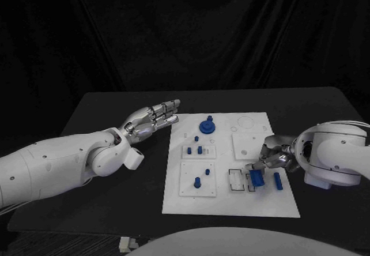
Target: Assemble the parts on the task board
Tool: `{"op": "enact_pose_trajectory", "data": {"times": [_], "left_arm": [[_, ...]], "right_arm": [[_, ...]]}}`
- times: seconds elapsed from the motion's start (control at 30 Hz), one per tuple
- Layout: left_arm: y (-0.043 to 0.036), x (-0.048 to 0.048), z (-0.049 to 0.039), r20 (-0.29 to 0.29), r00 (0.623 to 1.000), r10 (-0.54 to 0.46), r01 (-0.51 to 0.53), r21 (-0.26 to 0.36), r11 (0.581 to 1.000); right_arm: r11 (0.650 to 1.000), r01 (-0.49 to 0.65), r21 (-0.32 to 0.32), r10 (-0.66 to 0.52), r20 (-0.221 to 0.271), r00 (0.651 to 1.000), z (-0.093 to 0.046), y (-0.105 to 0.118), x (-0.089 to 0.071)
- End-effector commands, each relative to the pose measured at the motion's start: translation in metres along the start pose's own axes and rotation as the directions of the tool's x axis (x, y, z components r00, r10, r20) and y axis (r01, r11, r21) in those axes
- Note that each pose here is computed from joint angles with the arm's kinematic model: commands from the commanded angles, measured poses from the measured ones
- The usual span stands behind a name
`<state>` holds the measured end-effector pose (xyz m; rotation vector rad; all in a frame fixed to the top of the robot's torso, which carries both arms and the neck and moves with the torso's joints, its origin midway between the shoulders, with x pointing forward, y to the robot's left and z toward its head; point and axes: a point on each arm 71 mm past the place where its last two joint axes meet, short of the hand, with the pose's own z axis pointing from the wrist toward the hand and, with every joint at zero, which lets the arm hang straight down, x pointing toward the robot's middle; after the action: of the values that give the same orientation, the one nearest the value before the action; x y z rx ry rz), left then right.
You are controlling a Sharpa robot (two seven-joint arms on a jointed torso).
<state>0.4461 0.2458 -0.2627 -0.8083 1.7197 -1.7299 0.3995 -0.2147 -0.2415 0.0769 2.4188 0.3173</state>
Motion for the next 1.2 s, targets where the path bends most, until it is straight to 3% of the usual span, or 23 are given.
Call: {"op": "enact_pose_trajectory", "data": {"times": [0.03, 0.47, 1.2], "left_arm": [[-0.0004, 0.0016, 0.0004, -0.008, 1.0, -0.014, 0.014, 0.009, 1.0], [0.0, 0.0029, 0.0013, -0.014, 1.0, -0.018, 0.018, 0.005, 1.0], [0.0003, 0.0034, 0.0015, -0.019, 1.0, -0.02, 0.02, 0.003, 1.0]], "right_arm": [[0.995, -0.099, 0.0, 0.099, 0.004, 0.995, -0.001, 0.002, 0.0], [0.987, -0.158, -0.015, 0.158, -0.002, 0.987, 0.007, 0.015, 0.005], [0.991, -0.13, -0.017, 0.129, -0.036, 0.991, 0.016, 0.023, 0.013]]}}
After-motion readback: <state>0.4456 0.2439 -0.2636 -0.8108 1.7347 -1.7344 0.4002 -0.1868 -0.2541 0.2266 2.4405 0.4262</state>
